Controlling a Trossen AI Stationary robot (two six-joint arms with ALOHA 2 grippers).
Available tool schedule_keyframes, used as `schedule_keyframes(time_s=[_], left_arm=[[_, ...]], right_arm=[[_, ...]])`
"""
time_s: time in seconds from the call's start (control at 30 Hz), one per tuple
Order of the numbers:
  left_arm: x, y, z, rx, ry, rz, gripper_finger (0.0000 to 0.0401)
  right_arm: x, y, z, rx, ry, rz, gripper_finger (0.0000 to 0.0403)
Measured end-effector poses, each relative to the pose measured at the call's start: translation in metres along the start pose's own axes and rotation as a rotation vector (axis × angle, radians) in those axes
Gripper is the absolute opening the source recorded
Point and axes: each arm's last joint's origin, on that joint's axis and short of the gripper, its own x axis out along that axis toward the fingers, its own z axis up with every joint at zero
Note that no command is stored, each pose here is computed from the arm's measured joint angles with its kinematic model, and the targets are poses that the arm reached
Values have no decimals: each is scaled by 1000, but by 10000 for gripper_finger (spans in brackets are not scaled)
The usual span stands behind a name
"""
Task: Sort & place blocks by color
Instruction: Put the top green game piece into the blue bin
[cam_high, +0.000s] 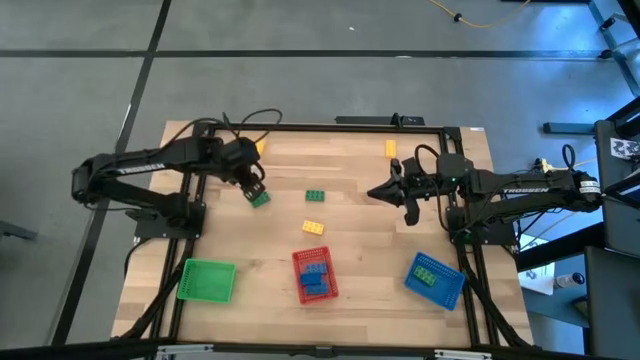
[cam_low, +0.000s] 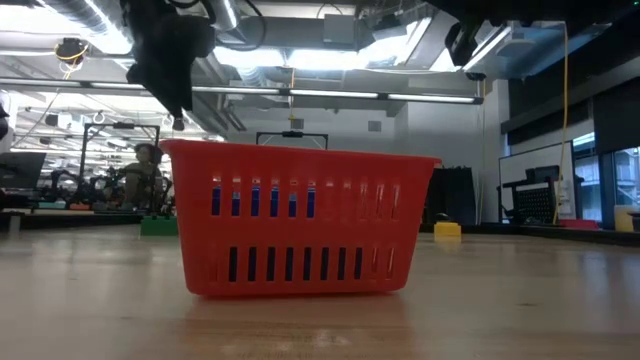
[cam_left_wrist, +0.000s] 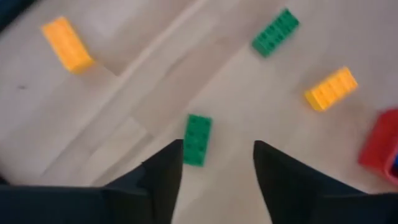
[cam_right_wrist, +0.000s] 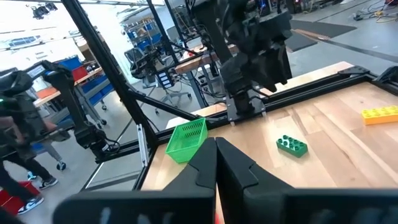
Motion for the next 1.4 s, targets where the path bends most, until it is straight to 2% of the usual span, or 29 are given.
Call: schedule_keyframes(time_s=[0.23, 0.4, 0.5, 0.67, 0.83, 1.03, 1.2, 1.4], left_arm=[[20, 11, 9, 56, 142, -102, 248], [47, 12, 15, 112, 248, -90, 265], [64, 5, 14, 141, 311, -71, 268], [91, -10, 11, 222, 354, 33, 267], [116, -22, 8, 265, 384, 64, 268], [135, -20, 3, 277, 428, 109, 269], [147, -11, -14, 231, 423, 123, 265], [158, -6, -27, 230, 412, 121, 264]], right_arm=[[0, 0, 0, 29, 7, 15, 0], [0, 1, 0, 50, 12, 27, 0], [0, 1, 0, 55, 12, 27, 0], [0, 1, 0, 53, 12, 27, 0], [0, 1, -1, 53, 13, 26, 0], [0, 0, -1, 54, 21, 23, 0], [0, -1, -5, 61, 53, 8, 0], [0, -1, -5, 62, 56, 7, 0]])
